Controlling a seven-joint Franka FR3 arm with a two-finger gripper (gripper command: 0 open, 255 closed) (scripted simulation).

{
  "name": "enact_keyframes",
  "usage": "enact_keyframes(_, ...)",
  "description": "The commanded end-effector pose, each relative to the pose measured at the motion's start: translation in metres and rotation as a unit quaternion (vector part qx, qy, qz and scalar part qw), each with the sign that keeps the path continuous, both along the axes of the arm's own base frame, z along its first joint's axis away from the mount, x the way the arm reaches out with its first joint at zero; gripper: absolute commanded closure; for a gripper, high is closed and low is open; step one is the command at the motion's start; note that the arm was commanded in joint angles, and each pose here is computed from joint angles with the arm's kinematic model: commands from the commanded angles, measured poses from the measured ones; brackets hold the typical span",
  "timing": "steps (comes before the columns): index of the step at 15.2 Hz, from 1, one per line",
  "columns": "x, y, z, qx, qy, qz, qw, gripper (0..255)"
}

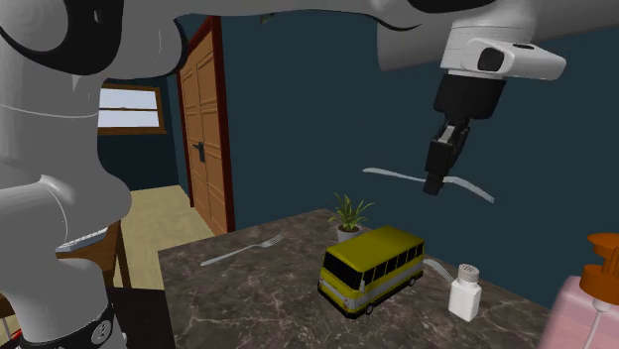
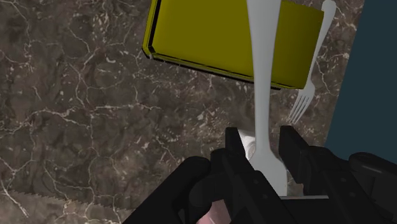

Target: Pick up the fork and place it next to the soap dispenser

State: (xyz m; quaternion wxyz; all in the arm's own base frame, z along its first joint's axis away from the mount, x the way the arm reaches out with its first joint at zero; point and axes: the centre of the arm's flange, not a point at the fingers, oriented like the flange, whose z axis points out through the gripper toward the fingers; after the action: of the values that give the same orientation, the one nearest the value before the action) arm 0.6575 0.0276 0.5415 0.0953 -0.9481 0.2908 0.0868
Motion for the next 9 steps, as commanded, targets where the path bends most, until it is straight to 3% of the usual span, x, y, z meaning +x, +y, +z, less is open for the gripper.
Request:
enact_keyframes(1,0.001,0.000,-0.012,0.000,0.000,0.000,1.0000,255)
enact_keyframes(9,0.001,0.000,-0.054,0.000,0.000,0.000,1.0000,255)
